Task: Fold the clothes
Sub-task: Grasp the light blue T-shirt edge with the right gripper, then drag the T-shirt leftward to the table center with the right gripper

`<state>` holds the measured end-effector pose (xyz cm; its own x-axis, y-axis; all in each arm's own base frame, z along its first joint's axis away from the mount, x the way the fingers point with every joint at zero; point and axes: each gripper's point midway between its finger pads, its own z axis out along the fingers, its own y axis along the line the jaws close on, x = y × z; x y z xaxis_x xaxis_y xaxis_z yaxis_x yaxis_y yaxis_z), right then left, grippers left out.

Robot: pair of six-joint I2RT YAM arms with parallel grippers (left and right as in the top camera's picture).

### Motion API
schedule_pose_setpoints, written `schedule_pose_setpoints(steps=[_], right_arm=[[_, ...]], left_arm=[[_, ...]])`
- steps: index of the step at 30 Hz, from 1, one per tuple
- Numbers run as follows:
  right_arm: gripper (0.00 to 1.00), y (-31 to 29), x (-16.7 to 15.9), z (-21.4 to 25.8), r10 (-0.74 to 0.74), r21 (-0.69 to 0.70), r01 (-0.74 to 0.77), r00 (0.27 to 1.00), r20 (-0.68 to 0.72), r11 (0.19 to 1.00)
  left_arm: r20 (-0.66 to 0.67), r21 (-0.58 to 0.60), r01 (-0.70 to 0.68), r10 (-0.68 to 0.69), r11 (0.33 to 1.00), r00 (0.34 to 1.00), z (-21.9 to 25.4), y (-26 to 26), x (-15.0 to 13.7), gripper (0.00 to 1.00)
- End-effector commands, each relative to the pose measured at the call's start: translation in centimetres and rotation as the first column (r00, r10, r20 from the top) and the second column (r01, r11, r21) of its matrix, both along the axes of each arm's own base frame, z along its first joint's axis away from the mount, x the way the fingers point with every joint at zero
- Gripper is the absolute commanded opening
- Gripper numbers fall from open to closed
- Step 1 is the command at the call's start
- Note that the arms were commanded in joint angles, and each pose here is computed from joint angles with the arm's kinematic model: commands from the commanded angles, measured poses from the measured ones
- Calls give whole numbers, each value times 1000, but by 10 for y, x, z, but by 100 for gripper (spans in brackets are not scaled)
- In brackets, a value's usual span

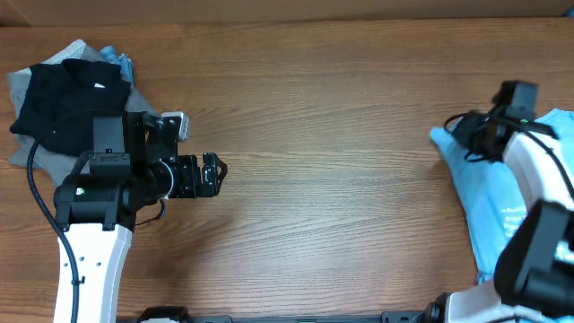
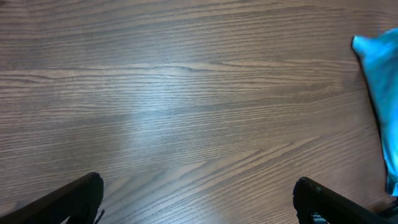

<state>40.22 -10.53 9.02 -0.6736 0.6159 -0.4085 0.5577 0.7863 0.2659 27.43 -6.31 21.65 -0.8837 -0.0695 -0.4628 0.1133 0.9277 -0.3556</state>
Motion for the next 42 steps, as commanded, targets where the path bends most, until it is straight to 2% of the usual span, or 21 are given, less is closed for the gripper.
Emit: schedule_pose_setpoints(steps=[1,4,8,11,15,20,26,28,29,30,32,37,42], right_arm=[[4,-6,19,87,12,-48,-2,978,207,999],[4,-4,19,123,25,-65,-8,963,269,998],[4,16,20,169,106,-43,-97,926,361,994],[4,42,20,205,177,-14,-189,884,433,982],[4,101,16,240,318,-11,-360,809,494,933],[4,204,0,249,510,-17,-583,695,506,812],[5,334,-55,237,723,-25,-809,511,465,587],[25,364,-75,234,769,-46,-847,456,449,529],[42,375,-84,232,786,-68,-854,440,434,516],[62,380,-88,231,795,-91,-852,435,423,515],[84,381,-89,229,785,-118,-824,470,404,554],[86,346,-70,234,721,-145,-737,567,399,660],[88,290,-58,278,604,-154,-620,625,495,769]], left_arm=[[38,-14,9,-8,1000,999,14,-4,0,100],[39,-10,10,-10,1000,999,14,-3,0,100],[44,-11,10,-10,1000,999,15,-4,1,100],[66,-11,10,-10,1000,998,26,-4,1,100],[161,-8,11,-10,1000,987,63,-3,3,100],[289,36,-30,18,999,957,118,6,-1,100],[413,90,-115,68,989,908,175,23,-18,100],[445,99,-137,79,986,892,191,27,-26,100],[457,101,-143,82,984,886,197,28,-29,100],[466,103,-149,85,983,881,202,29,-32,100],[478,106,-158,89,982,874,209,31,-37,100],[457,101,-144,82,984,886,206,28,-40,100],[364,52,-55,32,997,931,188,11,-34,100]])
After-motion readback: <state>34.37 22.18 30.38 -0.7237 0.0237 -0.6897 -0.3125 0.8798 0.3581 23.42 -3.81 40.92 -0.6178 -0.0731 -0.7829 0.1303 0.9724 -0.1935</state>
